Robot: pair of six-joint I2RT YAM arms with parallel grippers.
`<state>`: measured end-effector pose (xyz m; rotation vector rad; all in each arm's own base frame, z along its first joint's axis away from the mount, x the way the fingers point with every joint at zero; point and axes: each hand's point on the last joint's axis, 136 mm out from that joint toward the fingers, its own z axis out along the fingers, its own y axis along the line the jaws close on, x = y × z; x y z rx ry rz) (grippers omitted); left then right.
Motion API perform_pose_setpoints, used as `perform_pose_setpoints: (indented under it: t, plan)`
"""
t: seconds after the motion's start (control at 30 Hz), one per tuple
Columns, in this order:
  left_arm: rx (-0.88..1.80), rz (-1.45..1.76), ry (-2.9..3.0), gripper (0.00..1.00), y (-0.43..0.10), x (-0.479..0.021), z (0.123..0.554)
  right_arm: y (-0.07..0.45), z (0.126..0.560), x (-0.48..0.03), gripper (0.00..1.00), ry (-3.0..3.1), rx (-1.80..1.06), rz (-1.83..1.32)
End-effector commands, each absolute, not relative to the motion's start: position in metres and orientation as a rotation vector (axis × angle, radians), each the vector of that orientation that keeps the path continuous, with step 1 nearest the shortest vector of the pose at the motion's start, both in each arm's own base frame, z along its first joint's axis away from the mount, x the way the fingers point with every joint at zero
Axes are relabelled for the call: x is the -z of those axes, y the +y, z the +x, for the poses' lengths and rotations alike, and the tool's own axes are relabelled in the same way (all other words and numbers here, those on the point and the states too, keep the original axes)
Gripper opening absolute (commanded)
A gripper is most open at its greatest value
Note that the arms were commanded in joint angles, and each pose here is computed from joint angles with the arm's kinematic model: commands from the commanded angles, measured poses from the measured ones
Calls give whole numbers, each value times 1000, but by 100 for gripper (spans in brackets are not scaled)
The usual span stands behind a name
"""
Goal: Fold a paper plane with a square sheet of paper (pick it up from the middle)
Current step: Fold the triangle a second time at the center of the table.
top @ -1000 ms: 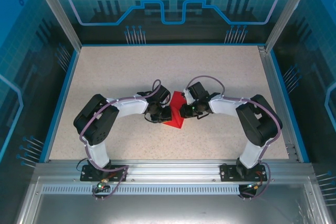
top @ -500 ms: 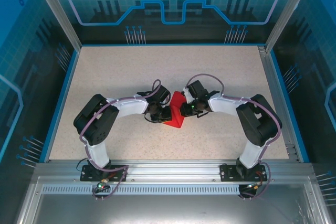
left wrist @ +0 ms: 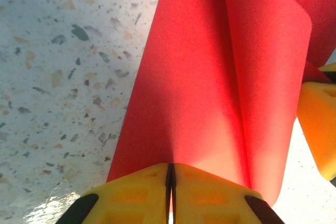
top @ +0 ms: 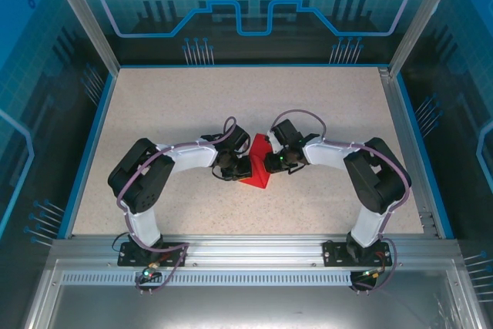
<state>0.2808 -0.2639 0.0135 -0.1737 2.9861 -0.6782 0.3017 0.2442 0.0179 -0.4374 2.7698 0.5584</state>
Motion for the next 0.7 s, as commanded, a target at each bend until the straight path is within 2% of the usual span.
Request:
perform_pose_setpoints:
  t: [0.0,0.67]
  plan:
    - [604,-185,3022,12,-250,-5,275,247,302,-19,17,2775,-526,-467]
    - [610,-184,3020,12,-251,-6,276,244,302,-11,17,2802,-490,-475]
